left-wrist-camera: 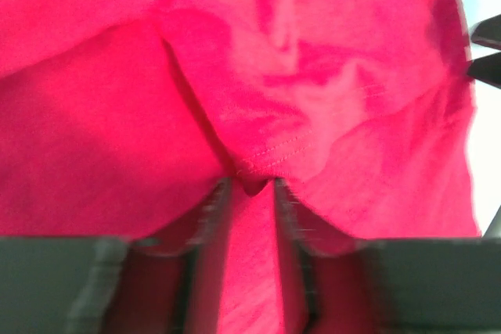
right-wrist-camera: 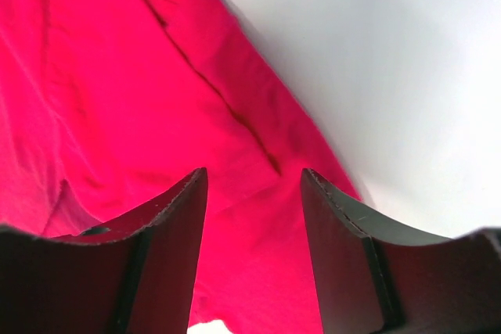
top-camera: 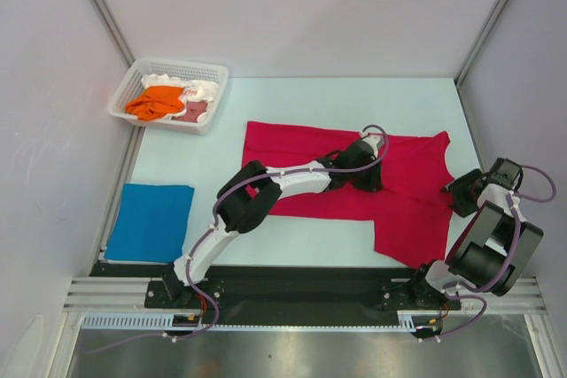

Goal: Fold and stack the t-shirts
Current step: Fold the tshirt

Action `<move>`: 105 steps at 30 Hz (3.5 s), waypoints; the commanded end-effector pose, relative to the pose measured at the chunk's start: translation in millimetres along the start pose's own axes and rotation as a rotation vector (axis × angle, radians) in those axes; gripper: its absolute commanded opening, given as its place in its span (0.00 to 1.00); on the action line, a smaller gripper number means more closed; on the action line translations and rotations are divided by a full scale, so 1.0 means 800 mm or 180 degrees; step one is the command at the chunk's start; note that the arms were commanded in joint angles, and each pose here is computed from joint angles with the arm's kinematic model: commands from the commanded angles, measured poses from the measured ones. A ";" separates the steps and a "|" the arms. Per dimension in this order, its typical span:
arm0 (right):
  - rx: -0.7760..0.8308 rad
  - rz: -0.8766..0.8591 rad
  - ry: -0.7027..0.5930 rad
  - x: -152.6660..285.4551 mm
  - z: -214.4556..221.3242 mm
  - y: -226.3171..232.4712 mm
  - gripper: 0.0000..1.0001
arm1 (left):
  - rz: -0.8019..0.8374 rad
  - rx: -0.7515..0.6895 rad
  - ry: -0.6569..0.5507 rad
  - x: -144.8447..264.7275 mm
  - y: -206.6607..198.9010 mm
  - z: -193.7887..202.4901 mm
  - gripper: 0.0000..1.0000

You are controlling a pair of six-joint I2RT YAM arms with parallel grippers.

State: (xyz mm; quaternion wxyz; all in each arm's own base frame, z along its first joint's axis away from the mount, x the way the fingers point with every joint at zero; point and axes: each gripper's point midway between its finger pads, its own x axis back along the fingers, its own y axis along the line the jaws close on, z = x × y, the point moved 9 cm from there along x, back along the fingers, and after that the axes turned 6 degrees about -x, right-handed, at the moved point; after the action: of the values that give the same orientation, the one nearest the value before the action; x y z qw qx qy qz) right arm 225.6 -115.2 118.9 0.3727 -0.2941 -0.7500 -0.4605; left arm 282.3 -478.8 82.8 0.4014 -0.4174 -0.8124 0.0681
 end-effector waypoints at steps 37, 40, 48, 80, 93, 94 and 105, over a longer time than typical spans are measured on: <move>0.0282 -0.0060 -0.0025 -0.034 0.003 0.011 0.32 | 0.0709 0.0458 -0.0037 -0.018 -0.008 -0.029 0.28; 0.0282 -0.0041 0.0005 -0.033 0.004 0.012 0.26 | 0.0716 0.0451 -0.0039 -0.018 -0.009 -0.030 0.24; 0.0279 -0.0027 -0.0075 -0.017 0.002 0.020 0.06 | 0.0741 0.0418 -0.0047 -0.014 -0.013 -0.033 0.16; 0.0127 0.0532 -0.0325 0.017 0.020 -0.001 0.18 | 0.0757 0.0226 -0.0053 0.007 -0.022 -0.044 0.21; 0.0828 -0.0406 -0.0937 -0.017 -0.077 0.136 0.57 | 0.0382 -0.0124 -0.0635 0.126 0.050 -0.124 0.41; 0.0886 -0.0487 -0.0898 -0.026 -0.078 0.145 0.57 | 0.0293 -0.0070 -0.0674 0.133 0.077 -0.133 0.42; 0.1095 -0.0554 -0.0687 -0.118 -0.099 0.191 0.64 | -0.0745 0.0472 -0.0652 0.169 0.285 -0.148 0.44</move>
State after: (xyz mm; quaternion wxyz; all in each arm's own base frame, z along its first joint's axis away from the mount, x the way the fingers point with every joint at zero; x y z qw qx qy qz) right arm 401.1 -127.8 119.1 0.3342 -0.2248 -0.8549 -0.3269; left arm 450.2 -275.4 145.0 0.3499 -0.2983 -0.8775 0.1360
